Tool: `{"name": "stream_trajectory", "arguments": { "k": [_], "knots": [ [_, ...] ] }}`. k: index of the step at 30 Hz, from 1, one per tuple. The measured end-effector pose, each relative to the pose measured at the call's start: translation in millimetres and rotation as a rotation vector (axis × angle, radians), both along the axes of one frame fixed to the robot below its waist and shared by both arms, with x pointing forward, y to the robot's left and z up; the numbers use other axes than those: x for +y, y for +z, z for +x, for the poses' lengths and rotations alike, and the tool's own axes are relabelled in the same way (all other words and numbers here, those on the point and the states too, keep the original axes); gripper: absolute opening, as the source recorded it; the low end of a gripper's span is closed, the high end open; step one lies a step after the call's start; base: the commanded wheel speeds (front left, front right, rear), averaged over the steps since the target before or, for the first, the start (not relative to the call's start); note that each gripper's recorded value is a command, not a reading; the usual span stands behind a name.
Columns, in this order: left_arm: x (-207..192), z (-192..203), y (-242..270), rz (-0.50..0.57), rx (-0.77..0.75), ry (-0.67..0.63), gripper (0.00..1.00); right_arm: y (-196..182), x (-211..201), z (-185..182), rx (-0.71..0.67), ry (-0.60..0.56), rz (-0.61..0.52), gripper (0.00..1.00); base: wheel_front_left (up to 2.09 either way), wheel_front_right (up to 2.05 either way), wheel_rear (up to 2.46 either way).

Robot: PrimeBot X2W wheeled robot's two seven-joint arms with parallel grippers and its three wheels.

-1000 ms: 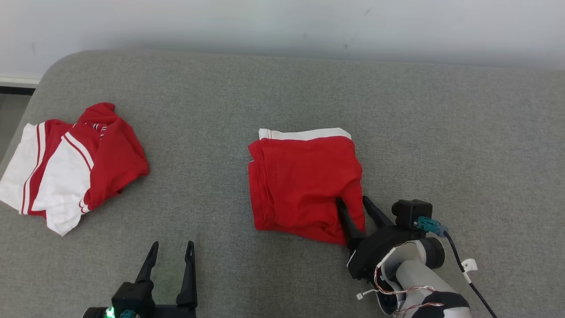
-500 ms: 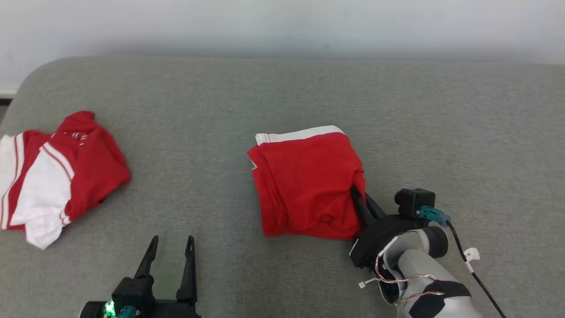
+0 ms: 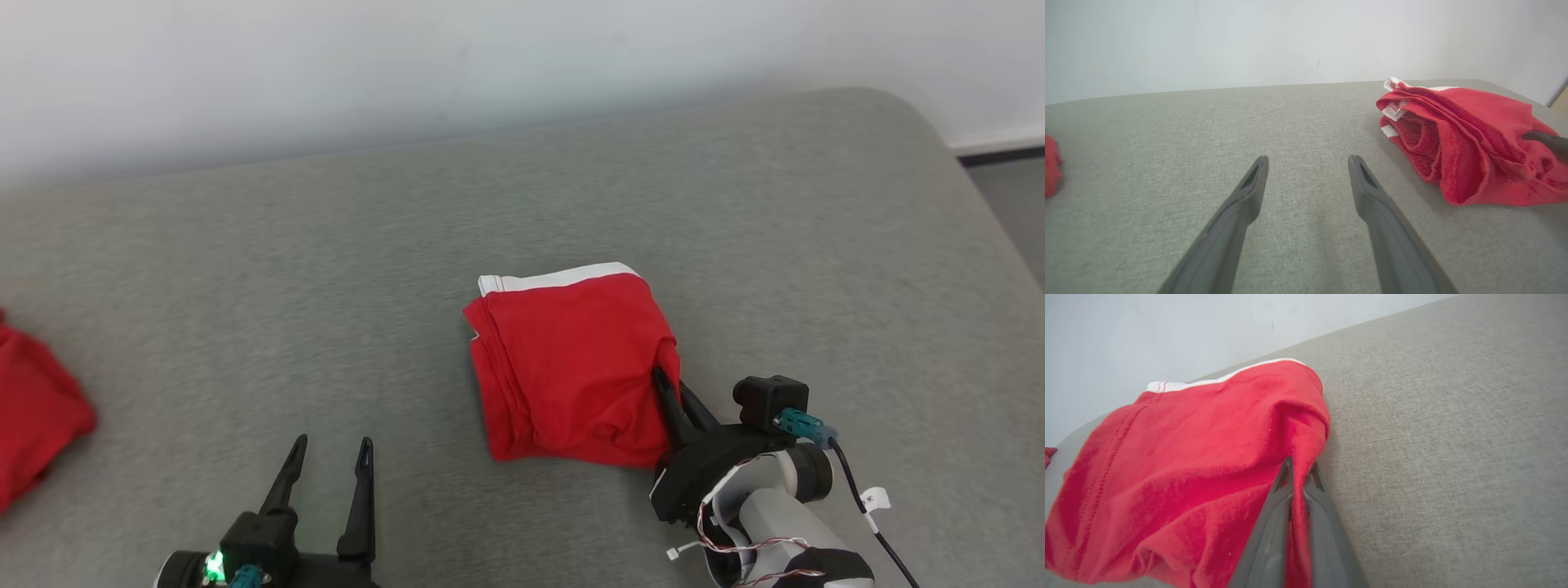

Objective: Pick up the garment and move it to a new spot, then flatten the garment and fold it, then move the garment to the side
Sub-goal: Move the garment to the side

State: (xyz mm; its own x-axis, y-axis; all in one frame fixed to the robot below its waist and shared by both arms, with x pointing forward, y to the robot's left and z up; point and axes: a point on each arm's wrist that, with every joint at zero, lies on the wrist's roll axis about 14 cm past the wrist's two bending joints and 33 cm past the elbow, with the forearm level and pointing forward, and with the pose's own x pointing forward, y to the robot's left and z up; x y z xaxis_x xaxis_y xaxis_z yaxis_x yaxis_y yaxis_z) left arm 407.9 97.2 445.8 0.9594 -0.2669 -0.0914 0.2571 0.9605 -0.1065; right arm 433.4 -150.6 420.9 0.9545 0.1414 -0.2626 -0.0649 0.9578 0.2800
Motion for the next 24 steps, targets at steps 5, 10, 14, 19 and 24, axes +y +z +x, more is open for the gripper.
{"name": "stream_trajectory", "arguments": {
  "k": [5,10,14,19,24],
  "knots": [
    [-38,10,4,-0.014,-0.017,-0.108,1.00,4,-27,-13,-0.009,-0.064,-0.015,0.00,0.00,0.00,0.00],
    [-72,16,7,-0.022,-0.033,-0.200,1.00,8,-53,-25,-0.015,-0.136,-0.016,0.00,0.00,0.00,0.00],
    [-95,18,4,-0.027,-0.029,-0.269,1.00,9,-72,-35,-0.016,-0.189,-0.022,0.00,0.00,0.00,0.00],
    [-124,18,2,-0.037,-0.028,-0.351,1.00,8,-93,-49,-0.007,-0.251,-0.030,0.00,0.00,0.00,0.00],
    [-145,17,1,-0.044,-0.030,-0.413,1.00,6,-107,-59,0.003,-0.290,-0.043,0.00,0.00,0.00,0.00]
  ]
}}
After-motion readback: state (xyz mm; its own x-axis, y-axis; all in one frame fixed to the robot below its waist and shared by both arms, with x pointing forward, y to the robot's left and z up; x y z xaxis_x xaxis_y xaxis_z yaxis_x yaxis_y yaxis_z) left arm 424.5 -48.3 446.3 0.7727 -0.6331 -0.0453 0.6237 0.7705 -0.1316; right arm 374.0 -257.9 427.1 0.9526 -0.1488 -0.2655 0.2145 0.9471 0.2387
